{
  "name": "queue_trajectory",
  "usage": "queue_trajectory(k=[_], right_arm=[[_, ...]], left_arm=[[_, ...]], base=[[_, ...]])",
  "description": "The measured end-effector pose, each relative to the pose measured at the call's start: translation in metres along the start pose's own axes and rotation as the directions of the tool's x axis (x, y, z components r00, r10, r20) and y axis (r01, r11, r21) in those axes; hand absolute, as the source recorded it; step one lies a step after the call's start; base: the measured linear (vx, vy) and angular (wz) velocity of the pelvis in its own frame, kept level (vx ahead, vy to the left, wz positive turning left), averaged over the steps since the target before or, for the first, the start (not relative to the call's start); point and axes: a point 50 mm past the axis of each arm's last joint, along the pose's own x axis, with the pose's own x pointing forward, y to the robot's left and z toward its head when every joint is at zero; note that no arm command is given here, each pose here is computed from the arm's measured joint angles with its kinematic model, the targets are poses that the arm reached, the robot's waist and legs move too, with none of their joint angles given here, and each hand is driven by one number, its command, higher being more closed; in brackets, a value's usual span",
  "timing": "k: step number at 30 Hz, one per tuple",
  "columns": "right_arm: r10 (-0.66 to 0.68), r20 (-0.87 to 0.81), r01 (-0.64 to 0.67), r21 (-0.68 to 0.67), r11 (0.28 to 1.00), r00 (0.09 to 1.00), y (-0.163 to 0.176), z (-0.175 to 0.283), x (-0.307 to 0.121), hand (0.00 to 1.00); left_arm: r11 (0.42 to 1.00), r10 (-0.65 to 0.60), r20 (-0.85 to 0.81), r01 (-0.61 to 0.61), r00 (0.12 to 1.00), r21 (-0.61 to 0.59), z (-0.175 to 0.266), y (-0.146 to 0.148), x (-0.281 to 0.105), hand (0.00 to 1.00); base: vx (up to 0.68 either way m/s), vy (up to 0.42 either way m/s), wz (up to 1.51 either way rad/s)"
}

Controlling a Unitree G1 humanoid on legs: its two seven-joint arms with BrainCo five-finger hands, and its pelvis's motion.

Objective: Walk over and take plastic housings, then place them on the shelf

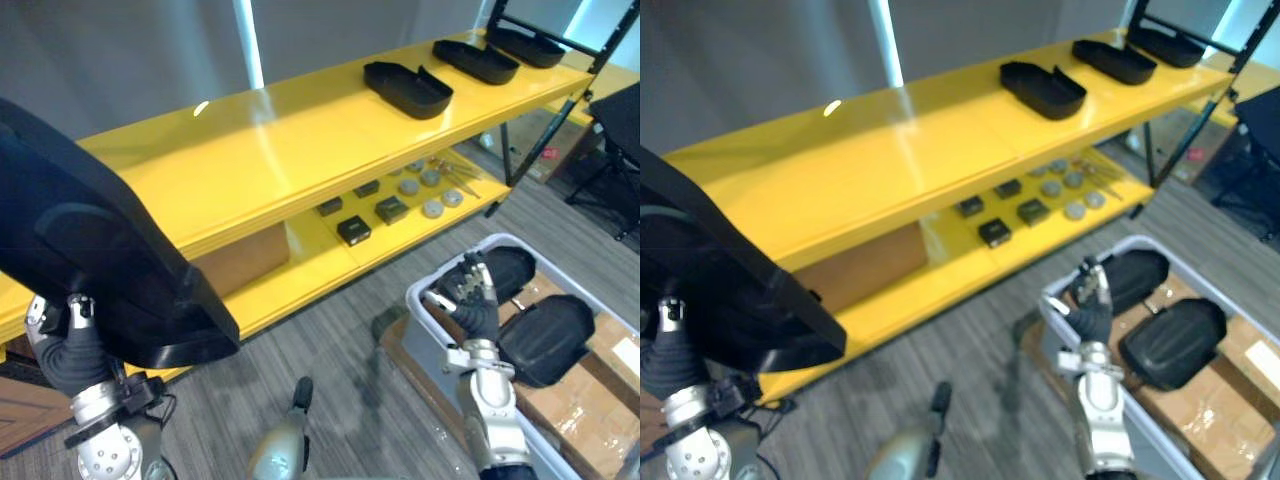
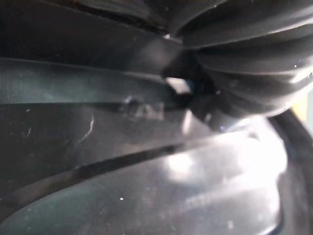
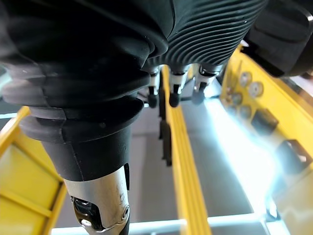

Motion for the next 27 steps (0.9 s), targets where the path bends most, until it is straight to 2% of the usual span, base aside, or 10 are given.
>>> queue_trajectory(k=[7, 15, 17, 21, 23, 25, 27], right_arm=[[-0.054, 0.000, 0.054, 0.005, 0.999, 0.999, 0.005, -0.002, -0.001, 0.00], [0.005, 0.094, -0.004, -0.009, 1.000, 0.996, 0.005, 0.016, 0.001, 0.00], [0.019, 0.128, -0.015, -0.028, 0.999, 0.992, -0.001, 0.021, -0.001, 0.00], [0.138, 0.272, -0.136, -0.026, 0.990, 0.952, 0.014, 0.051, 0.001, 0.00], [0.183, 0.308, -0.169, -0.073, 0.983, 0.934, 0.011, 0.062, 0.007, 0.00], [0.172, 0.337, -0.145, -0.103, 0.984, 0.926, 0.005, 0.071, 0.015, 0.00], [0.104, 0.369, -0.066, -0.115, 0.991, 0.924, -0.007, 0.079, 0.020, 0.00]], left_arm=[[0.998, -0.064, -0.001, 0.064, 0.998, -0.029, -0.004, -0.009, 0.008, 1.00], [0.997, -0.071, -0.003, 0.071, 0.997, -0.034, -0.006, -0.014, 0.016, 1.00], [0.996, -0.062, -0.018, 0.061, 0.998, -0.058, -0.010, -0.020, 0.016, 1.00], [0.997, -0.035, -0.052, 0.032, 0.998, -0.074, -0.014, -0.022, 0.009, 1.00], [0.994, -0.039, -0.128, 0.025, 0.991, -0.110, -0.022, -0.030, -0.004, 1.00], [0.989, -0.053, -0.131, 0.034, 0.990, -0.144, -0.024, -0.037, -0.005, 1.00], [0.979, -0.093, -0.099, 0.073, 0.991, -0.189, -0.022, -0.050, 0.001, 1.00]], base=[[0.27, 0.142, 0.00], [0.28, 0.042, 0.24], [0.37, -0.201, 1.16], [0.32, -0.346, 1.09], [0.24, -0.323, 1.19], [0.18, -0.208, 1.34], [0.16, -0.080, 1.13]])
